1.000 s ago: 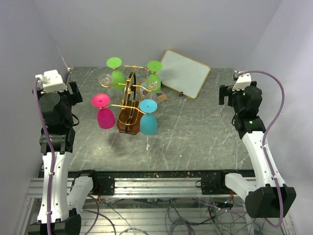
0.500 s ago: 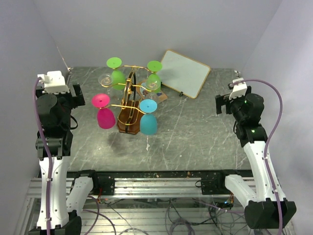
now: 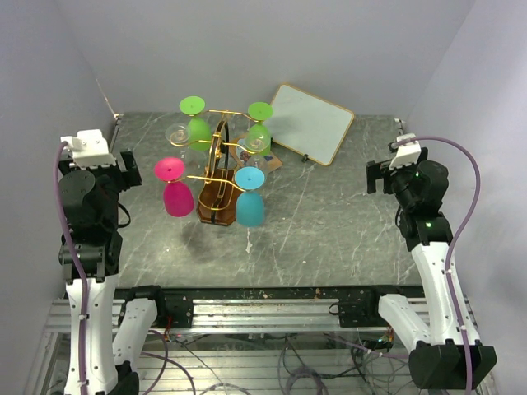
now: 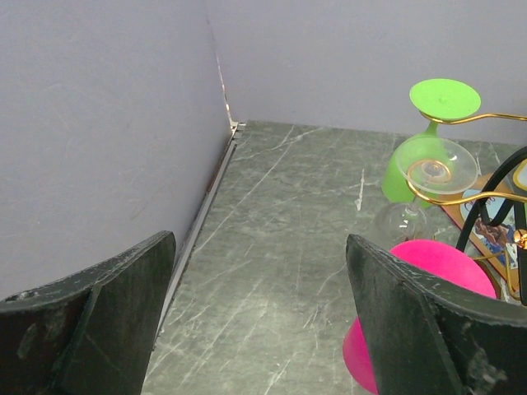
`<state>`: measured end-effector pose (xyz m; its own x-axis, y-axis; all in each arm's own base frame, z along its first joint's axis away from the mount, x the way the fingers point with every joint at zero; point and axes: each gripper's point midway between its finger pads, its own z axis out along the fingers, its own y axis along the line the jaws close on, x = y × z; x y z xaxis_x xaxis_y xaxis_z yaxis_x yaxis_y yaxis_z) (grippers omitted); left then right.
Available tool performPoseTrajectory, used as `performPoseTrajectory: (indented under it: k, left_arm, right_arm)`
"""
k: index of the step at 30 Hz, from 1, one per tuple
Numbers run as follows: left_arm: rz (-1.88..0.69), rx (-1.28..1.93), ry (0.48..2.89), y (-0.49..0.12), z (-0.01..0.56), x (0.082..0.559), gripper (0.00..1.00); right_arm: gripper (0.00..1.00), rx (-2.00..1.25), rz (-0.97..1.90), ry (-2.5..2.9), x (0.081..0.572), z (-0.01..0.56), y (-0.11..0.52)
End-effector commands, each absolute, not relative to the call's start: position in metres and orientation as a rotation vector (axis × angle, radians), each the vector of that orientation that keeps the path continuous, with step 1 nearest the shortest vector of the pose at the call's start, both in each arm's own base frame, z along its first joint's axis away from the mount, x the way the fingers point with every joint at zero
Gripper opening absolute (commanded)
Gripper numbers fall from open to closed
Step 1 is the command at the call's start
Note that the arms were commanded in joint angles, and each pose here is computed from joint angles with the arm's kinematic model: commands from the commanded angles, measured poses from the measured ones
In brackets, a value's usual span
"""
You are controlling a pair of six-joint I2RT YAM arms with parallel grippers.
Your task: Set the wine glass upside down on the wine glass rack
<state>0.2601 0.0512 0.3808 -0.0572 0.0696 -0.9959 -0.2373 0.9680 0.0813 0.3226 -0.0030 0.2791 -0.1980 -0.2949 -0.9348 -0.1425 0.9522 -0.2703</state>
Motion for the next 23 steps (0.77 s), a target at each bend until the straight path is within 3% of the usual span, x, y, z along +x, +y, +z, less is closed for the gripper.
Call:
performPoseTrajectory:
  k: [1, 23]
  left_arm:
    - [0.250, -0.158, 1.603, 0.054, 0.379, 0.256, 0.93]
    - [0.233, -0.156, 1.600, 0.051, 0.372, 0.255, 0.89]
  right_arm:
    - [1.00, -0.266, -0.190, 1.747, 0.321, 0.288, -0.016]
    - [1.00, -0.229, -0.206, 1.749, 0.314, 0.283, -0.027]
